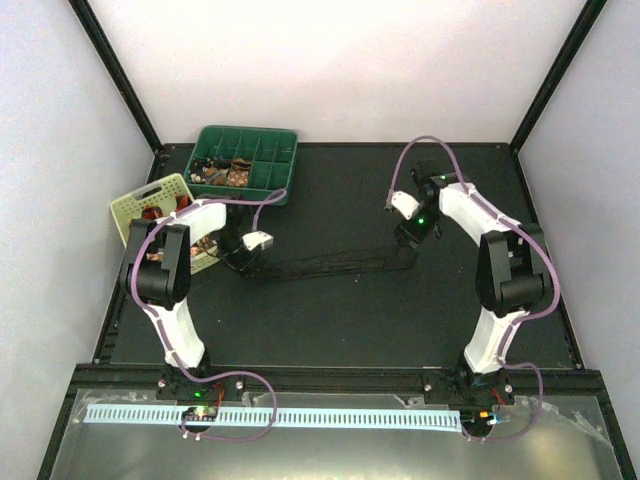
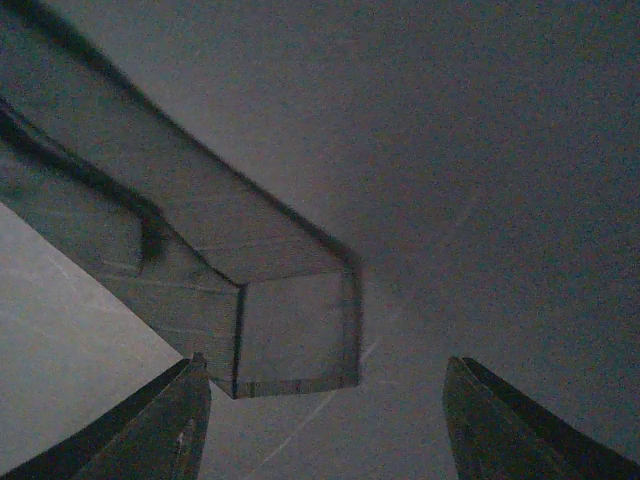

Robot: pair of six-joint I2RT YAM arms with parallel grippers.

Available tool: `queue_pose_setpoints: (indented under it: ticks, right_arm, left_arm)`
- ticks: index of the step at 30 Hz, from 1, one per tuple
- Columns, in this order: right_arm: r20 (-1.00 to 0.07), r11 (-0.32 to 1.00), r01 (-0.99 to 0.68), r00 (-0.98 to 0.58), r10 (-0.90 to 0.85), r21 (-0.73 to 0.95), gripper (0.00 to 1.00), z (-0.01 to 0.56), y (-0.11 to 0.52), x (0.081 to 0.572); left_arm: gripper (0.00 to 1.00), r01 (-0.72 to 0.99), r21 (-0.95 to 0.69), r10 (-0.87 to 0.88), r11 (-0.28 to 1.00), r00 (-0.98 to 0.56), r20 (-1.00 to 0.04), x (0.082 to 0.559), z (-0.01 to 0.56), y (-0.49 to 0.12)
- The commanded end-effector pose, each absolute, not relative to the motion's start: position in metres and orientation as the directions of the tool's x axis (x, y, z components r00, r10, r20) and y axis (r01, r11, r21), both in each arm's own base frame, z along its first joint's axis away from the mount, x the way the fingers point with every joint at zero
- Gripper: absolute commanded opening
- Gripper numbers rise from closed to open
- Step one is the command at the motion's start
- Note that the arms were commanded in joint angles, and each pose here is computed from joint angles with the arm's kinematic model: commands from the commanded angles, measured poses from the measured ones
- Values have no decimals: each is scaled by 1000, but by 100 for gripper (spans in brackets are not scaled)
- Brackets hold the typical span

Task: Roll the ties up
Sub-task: Flatten out the tie at the center of the board, then move the tie to the center of the board.

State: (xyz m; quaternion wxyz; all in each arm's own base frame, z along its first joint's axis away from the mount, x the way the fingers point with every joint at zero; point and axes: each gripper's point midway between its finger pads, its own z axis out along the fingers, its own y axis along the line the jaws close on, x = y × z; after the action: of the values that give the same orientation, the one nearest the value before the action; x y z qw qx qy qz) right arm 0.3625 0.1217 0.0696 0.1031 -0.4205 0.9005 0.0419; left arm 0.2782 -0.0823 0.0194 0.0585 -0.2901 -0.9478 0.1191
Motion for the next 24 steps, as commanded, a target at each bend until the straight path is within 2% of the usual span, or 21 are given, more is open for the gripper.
queue_pose_setpoints:
  ticks: [1, 5, 14, 18, 24]
  right_arm:
    - [-286, 641, -760, -641, -712, 107, 69, 89, 126, 364]
    - [-276, 665, -726, -685, -675, 174, 72, 79, 131, 363]
    - [-157, 748, -651, -758, -633, 130, 68, 25, 111, 373]
    - [-100, 757, -640, -768, -632, 132, 59, 8, 103, 358]
    - [-32, 725, -685, -728, -685, 74, 38, -4, 80, 322]
  left_arm:
    - [73, 570, -239, 559, 786, -821, -119, 308, 41, -94]
    - [77, 592, -246, 555, 767, -805, -209, 315, 63, -102]
    - [78, 610, -245, 560, 753, -791, -246, 311, 79, -105]
    - [78, 623, -240, 563, 745, -779, -275, 309, 88, -106]
    - [77, 648, -256, 574, 717, -757, -312, 303, 97, -112]
